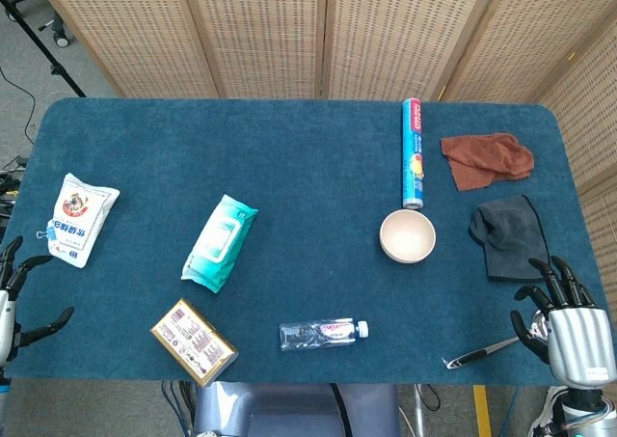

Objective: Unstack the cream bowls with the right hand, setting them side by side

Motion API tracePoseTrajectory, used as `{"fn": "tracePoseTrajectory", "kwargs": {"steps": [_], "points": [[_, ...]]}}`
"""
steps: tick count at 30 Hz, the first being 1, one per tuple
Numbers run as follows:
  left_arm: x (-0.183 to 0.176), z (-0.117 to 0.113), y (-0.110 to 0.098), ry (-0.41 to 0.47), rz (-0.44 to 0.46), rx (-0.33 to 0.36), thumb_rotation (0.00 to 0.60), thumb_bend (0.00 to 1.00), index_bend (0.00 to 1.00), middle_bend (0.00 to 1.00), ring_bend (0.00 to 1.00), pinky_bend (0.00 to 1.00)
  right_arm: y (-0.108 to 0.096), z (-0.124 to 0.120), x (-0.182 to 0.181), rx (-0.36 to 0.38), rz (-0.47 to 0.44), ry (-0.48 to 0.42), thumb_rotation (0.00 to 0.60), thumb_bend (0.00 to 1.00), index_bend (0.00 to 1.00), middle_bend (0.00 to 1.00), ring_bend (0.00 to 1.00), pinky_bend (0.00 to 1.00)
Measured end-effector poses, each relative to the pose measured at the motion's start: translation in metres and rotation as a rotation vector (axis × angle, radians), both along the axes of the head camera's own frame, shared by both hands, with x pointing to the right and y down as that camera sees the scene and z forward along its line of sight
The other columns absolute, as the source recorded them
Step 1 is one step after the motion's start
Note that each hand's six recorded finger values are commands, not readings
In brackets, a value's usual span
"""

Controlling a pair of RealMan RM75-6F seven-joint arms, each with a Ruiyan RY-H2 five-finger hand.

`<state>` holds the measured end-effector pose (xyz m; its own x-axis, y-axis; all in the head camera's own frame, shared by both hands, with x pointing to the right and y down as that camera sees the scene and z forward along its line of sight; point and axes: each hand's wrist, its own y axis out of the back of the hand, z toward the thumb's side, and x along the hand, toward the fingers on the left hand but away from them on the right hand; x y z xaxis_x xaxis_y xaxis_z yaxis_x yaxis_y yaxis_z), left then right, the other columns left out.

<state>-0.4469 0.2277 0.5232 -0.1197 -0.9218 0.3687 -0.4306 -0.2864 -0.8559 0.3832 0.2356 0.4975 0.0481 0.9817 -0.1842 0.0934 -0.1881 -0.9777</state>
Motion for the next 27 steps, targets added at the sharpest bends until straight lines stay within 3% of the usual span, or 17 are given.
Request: {"fn": "tracePoseTrajectory", "kwargs": {"steps": [27], "points": [[-0.003,-0.0004,-0.0018,0.002,0.004,0.004,0.6,0.18,0.27,0.0,0.0,0.05,0.0009,0.0065,-0.0009,-0.019,0.0,0.015,0.6,0.34,0.49,0.21,0.13,0.33]]}}
